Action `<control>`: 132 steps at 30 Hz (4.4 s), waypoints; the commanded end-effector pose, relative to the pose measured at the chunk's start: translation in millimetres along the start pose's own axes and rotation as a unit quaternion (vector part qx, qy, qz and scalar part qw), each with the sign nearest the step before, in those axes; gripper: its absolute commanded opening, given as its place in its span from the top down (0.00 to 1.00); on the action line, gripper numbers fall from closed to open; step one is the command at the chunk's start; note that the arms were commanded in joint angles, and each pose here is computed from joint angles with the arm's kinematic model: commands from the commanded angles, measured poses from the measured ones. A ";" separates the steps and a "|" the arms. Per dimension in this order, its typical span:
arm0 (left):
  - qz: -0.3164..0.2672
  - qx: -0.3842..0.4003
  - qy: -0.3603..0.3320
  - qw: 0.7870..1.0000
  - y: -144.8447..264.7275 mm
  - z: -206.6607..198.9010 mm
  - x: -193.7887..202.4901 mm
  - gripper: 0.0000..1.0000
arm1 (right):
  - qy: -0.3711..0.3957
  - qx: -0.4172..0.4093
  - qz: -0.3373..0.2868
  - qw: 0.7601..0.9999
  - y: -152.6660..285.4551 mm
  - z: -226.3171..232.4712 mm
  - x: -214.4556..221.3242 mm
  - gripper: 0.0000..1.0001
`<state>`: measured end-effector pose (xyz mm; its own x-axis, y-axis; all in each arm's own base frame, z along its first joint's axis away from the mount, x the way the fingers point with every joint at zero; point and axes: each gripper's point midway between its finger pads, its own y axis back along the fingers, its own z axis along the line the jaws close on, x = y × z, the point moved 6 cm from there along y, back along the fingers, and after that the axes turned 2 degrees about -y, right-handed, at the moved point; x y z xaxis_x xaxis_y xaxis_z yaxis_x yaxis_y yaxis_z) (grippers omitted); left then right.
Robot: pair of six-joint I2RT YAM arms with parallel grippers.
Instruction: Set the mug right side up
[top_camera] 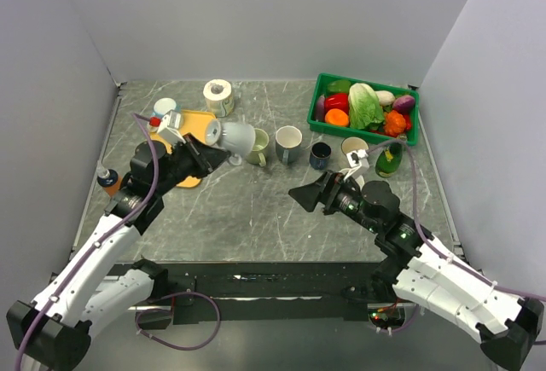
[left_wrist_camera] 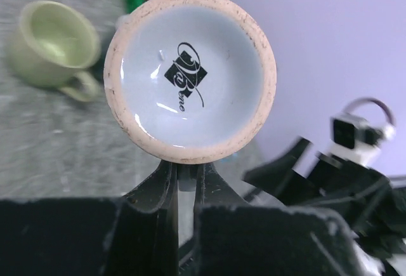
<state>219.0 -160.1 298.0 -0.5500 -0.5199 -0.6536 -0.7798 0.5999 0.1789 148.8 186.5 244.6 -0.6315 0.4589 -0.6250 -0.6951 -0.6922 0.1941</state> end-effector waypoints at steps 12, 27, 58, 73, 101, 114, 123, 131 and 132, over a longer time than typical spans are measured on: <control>0.006 0.302 0.041 0.952 28.2 -105.6 5.8 0.99 | 0.045 -0.246 -0.017 0.968 -4.7 91.5 -1.9 0.02; -0.042 0.369 0.063 0.926 46.3 -131.6 25.7 0.99 | -0.026 -0.245 -0.122 0.961 -1.8 104.9 -32.5 0.25; -0.002 0.365 0.050 0.930 24.6 -139.4 58.2 0.76 | -0.053 -0.218 -0.174 0.959 13.2 100.1 -50.1 1.00; 0.000 0.177 -0.001 0.984 -7.7 -87.9 73.5 0.04 | -0.034 -0.055 -0.163 0.985 10.5 51.8 -40.5 1.00; -0.099 -0.063 -0.069 0.991 40.3 -40.9 18.1 0.04 | 0.132 0.251 -0.137 0.949 -4.8 -39.7 -25.4 1.00; -0.096 -0.074 -0.074 0.990 39.0 -36.8 20.0 0.04 | 0.125 0.314 -0.098 0.936 -31.2 -73.4 6.2 1.00; -0.093 -0.079 -0.075 0.990 38.7 -34.3 22.0 0.04 | 0.132 0.336 -0.087 0.928 -43.9 -88.9 19.3 1.00; -0.091 -0.085 -0.079 0.989 38.3 -31.8 23.3 0.04 | 0.158 0.349 -0.083 0.920 -54.8 -105.3 30.4 1.00; -0.092 -0.086 -0.079 0.989 38.2 -31.4 22.9 0.04 | 0.163 0.354 -0.078 0.918 -56.7 -108.6 33.6 1.00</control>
<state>165.7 -170.7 300.8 -0.3823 -0.4852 -0.7864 -0.8972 0.3985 0.1904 190.5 174.3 125.5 -0.5304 0.2068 -0.8221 -0.8463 -0.0734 0.5275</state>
